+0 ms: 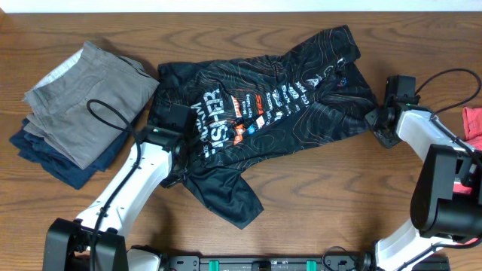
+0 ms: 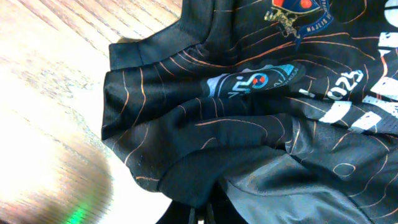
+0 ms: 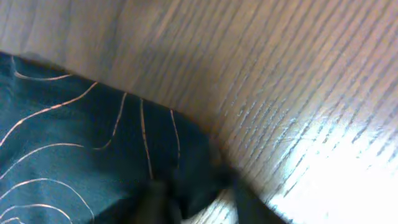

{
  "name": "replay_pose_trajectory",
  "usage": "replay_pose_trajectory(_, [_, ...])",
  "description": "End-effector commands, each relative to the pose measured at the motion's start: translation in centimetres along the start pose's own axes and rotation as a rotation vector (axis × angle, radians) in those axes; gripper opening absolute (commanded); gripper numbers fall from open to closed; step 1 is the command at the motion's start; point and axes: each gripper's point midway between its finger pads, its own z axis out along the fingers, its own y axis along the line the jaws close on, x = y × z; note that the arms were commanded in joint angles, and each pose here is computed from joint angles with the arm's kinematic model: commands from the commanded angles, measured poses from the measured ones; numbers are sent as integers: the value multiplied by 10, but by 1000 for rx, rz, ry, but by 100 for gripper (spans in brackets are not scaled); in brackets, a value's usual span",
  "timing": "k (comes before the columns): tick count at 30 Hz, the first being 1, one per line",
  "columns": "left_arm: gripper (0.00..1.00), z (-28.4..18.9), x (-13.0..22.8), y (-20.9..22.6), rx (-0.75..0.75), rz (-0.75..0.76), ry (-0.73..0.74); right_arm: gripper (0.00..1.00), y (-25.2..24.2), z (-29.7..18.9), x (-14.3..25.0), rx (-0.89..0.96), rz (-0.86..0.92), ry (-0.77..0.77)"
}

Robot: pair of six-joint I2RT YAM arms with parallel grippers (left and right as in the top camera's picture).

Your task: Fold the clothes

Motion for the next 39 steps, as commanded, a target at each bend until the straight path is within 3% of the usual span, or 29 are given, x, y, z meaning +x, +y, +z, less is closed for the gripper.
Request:
replay_pose_trajectory(1, [6, -1, -1, 2, -11, 10, -12, 1, -7, 4, -2, 20, -31, -1])
replay_pose_trajectory(13, [6, -4, -27, -30, 111, 136, -127, 1, -82, -71, -89, 107, 14, -150])
replay_pose_trajectory(17, [6, -7, -36, -40, 152, 134, -165, 1, -98, -83, -84, 142, -45, -120])
replay_pose_trajectory(26, [7, -6, -20, -45, 195, 145, -83, 1, -113, -74, -52, 202, -87, -13])
replay_pose_trajectory(27, [14, -5, -17, -44, 191, 146, -71, 1, -114, -74, -51, 205, -88, -9])
replay_pose_trajectory(28, [28, -5, -13, -43, 192, 148, -52, 1, -114, -74, -50, 208, -94, -4])
replay_pose_trajectory(30, [36, -5, -5, -43, 203, 151, -9, 1, -115, -74, -49, 211, -100, 1])
replay_pose_trajectory(34, [64, -3, 4, -39, 191, 152, 34, 1, -115, -74, -49, 211, -99, 2])
replay_pose_trajectory(37, [74, 5, 4, -40, 189, 149, 42, 1, -115, -74, -48, 212, -100, 4])
replay_pose_trajectory(39, [74, 11, 4, -44, 199, 149, 48, 1, -116, -74, -48, 212, -100, 5])
